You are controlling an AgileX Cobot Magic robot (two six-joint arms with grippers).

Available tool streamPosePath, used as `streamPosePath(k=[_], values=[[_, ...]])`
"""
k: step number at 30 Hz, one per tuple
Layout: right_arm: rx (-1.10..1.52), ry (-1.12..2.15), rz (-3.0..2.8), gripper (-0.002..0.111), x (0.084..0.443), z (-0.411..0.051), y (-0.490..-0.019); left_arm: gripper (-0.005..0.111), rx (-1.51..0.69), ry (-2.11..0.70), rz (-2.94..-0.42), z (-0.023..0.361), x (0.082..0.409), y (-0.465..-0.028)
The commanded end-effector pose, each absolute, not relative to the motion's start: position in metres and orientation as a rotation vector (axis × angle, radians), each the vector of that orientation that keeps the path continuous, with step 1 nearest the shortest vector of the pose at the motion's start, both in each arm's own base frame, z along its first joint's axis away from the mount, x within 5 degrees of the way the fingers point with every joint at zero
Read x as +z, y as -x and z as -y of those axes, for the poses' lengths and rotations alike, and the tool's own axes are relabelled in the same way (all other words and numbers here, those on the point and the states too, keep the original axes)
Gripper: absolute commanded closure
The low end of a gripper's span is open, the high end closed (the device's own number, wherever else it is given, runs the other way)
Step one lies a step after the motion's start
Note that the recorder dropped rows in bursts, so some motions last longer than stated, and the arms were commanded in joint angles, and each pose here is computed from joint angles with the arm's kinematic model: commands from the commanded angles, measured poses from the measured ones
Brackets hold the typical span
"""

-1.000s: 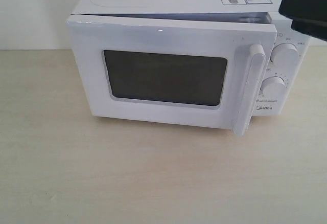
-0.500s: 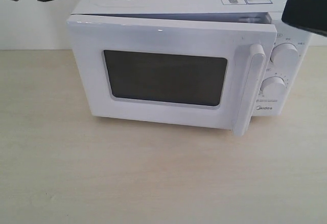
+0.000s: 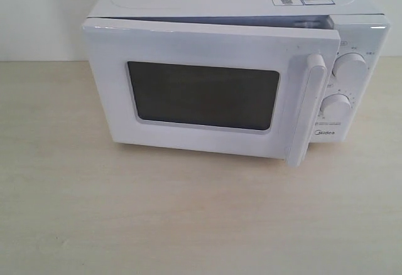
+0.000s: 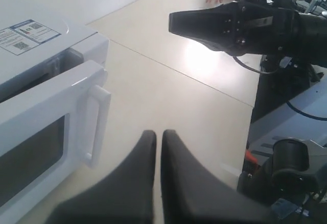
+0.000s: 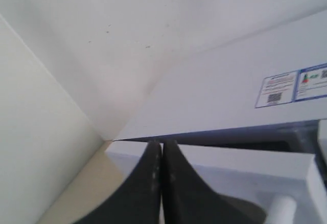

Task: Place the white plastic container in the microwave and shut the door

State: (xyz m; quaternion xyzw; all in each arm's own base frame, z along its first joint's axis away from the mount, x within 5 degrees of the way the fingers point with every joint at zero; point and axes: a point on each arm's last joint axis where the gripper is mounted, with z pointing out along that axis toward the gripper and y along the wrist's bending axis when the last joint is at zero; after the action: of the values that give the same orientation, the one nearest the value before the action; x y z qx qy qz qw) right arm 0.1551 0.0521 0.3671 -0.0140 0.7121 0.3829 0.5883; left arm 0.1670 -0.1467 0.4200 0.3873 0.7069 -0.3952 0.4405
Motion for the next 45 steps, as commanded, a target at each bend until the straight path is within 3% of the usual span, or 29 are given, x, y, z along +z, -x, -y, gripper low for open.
streamPosePath(k=[1, 7, 26, 30, 45], values=[[0.710, 0.052, -1.617, 0.108, 0.370, -0.048, -0.160, 0.102, -0.976, -0.941, -1.745, 0.146, 0.424, -0.166], [0.656, 0.160, -1.599, 0.108, 0.377, -0.065, -0.162, 0.102, -0.956, -0.911, -1.741, 0.145, 0.424, -0.169], [0.370, 0.122, -1.705, 0.108, 0.334, -0.157, -0.155, 0.102, -0.954, -0.924, -1.776, 0.145, 0.421, -0.168], [0.280, 0.244, -1.706, 0.108, 0.315, -0.181, -0.162, 0.102, -0.961, -0.912, -1.788, 0.145, 0.421, -0.168], [0.050, 0.032, -1.699, 0.108, 0.247, -0.202, -0.206, 0.102, -0.970, -0.926, -1.805, 0.145, 0.419, -0.166]])
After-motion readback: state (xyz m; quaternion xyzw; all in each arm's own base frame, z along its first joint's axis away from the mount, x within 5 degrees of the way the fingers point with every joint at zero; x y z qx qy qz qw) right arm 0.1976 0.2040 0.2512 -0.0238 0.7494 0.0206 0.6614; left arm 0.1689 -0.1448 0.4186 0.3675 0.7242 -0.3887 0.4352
